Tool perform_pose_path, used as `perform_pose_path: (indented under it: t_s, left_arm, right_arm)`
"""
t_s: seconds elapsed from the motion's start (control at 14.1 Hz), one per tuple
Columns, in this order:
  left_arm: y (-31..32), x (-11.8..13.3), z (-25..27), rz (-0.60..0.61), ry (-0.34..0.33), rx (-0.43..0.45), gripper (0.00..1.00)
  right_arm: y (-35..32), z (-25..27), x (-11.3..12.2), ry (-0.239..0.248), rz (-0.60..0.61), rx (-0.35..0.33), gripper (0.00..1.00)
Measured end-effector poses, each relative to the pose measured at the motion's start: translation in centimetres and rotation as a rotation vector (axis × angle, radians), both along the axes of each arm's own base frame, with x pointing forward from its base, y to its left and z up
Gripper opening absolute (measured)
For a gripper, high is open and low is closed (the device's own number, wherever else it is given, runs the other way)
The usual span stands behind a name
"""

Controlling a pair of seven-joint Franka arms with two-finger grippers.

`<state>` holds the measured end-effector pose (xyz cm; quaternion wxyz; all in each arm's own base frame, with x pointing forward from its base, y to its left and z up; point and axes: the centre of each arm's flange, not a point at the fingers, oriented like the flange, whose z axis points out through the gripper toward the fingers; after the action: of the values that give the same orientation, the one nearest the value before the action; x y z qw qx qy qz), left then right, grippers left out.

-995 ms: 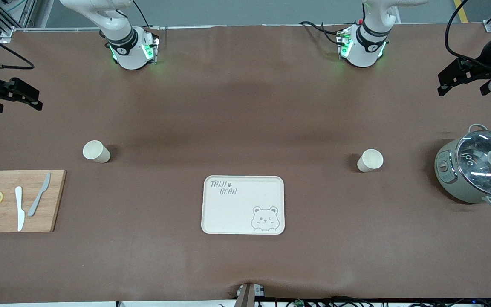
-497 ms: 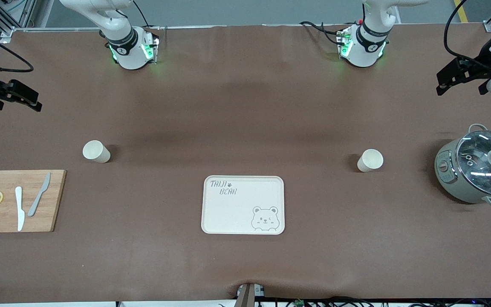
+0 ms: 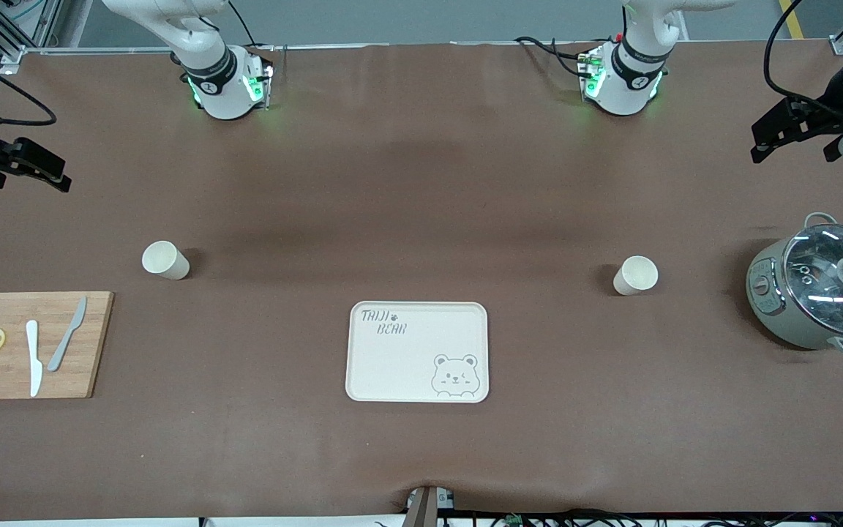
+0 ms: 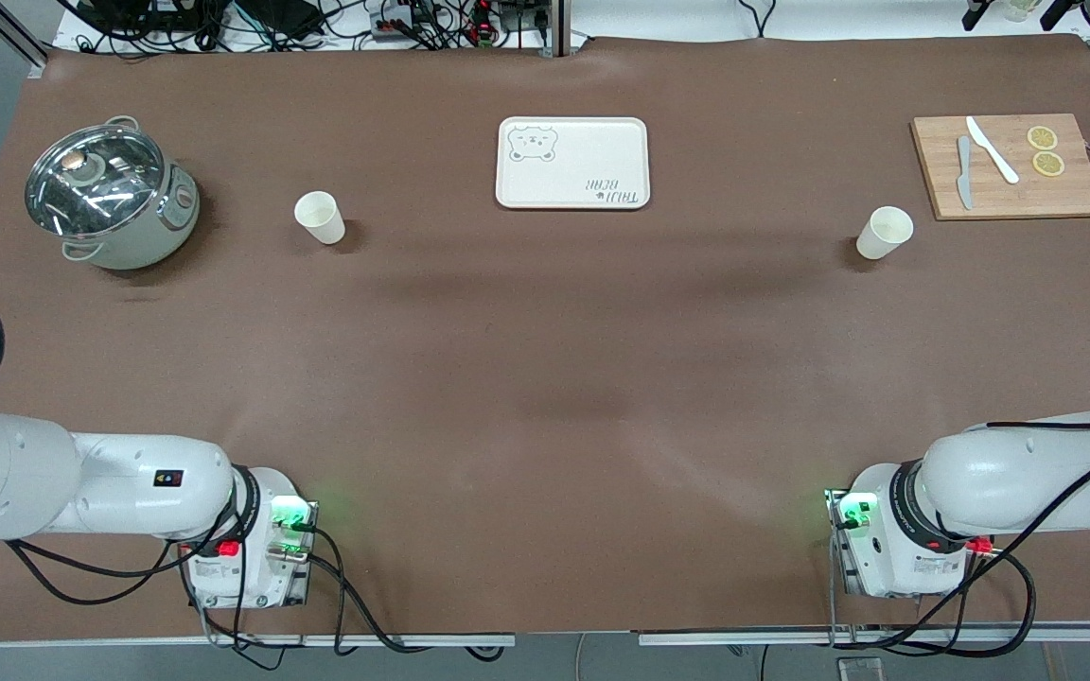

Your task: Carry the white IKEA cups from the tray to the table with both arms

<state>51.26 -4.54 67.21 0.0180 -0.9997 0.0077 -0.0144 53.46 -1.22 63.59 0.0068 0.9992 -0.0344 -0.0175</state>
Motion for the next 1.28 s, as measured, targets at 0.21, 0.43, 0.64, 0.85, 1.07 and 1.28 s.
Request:
perform_pose_path:
  t_s: [0.21, 0.43, 0.64, 0.85, 1.07, 1.28]
  left_arm:
    - [0.2, 0.0, 0.3, 0.004, -0.006, -0.001, 1.00]
    - [0.3, 0.0, 0.3, 0.005, -0.007, -0.001, 1.00]
    - [0.3, 0.0, 0.3, 0.006, -0.007, -0.001, 1.00]
    - [0.3, 0.0, 0.3, 0.006, -0.006, -0.001, 1.00]
    - [0.2, 0.1, 0.2, 0.004, -0.002, -0.001, 1.00]
    - [0.2, 0.1, 0.1, 0.004, 0.002, -0.001, 1.00]
  right_arm:
    - [0.0, 0.0, 0.0, 0.000, 0.000, 0.000, 1.00]
    - [-0.1, 0.0, 0.0, 0.001, -0.001, 0.000, 1.00]
    - [-0.3, -0.1, 0.0, 0.001, -0.007, 0.000, 1.00]
    - [-0.6, -0.2, 0.1, 0.003, -0.015, 0.000, 1.00]
    - [-1.1, -0.2, 0.1, 0.004, -0.025, 0.000, 1.00]
    - [-1.2, -0.2, 0.1, 0.004, -0.027, 0.000, 1.00]
